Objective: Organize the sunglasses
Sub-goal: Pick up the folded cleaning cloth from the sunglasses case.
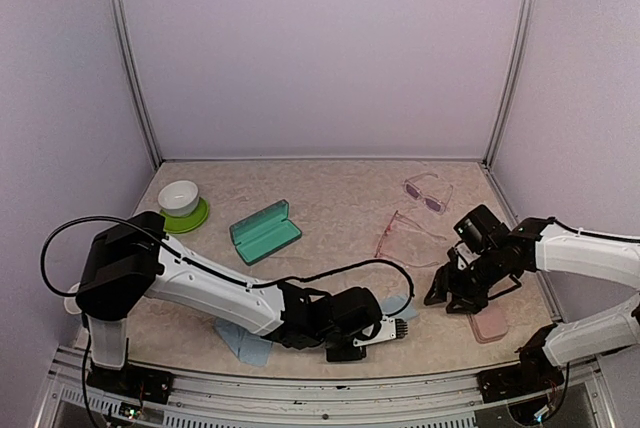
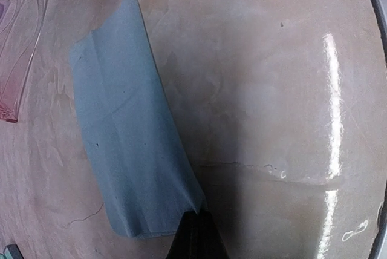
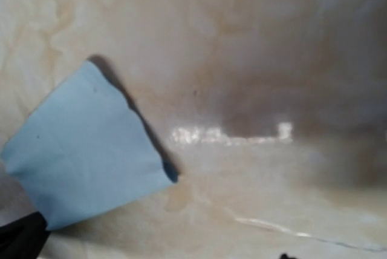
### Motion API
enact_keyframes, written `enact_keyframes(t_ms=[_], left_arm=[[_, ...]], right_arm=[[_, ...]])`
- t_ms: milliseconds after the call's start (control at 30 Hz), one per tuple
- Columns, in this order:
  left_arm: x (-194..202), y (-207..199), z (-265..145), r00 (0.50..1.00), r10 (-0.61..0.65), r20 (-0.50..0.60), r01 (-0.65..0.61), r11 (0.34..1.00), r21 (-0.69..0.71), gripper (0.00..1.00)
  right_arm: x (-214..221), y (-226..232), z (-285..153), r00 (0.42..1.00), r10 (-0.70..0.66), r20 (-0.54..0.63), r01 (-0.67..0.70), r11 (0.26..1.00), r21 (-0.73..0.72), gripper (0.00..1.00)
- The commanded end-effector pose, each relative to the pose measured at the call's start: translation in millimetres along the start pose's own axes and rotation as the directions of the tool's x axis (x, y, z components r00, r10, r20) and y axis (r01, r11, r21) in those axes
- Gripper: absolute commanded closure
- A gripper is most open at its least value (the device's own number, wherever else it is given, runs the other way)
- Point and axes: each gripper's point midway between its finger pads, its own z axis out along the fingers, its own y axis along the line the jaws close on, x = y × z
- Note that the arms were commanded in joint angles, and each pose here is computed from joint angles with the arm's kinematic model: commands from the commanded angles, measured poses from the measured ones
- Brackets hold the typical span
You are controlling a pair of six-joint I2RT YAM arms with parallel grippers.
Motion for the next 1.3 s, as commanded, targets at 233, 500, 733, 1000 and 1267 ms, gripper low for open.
enact_keyframes(t_ms=[233,500,733,1000,1267], left_arm=[[11.4,-16.4,-3.8,0.997,-0.061,-0.044,0.061,0.998,0.008,1.0],[13.1,-17.2,-4.7,0.994,-0.093,-0.051,0.092,0.996,-0.011,1.0],[12.4,-16.9,-3.1,0.994,-0.099,-0.05,0.098,0.995,-0.016,1.0],[13.1,-18.7,-0.9,0.993,-0.102,-0.053,0.101,0.995,-0.014,1.0],[14.2,-19.1,0.6,0.993,-0.099,-0.057,0.098,0.995,-0.014,1.0]], right_arm=[[1.3,22.6,25.6,0.997,0.034,-0.073,-0.045,0.986,-0.159,0.48],[4.3,17.8,41.3,0.993,0.041,-0.113,-0.056,0.989,-0.139,0.56],[7.6,13.5,52.6,0.989,0.036,-0.145,-0.054,0.991,-0.125,0.6],[6.7,11.0,62.9,0.986,0.024,-0.164,-0.042,0.994,-0.105,0.67],[4.6,10.3,64.4,0.986,0.016,-0.164,-0.032,0.995,-0.092,0.82]])
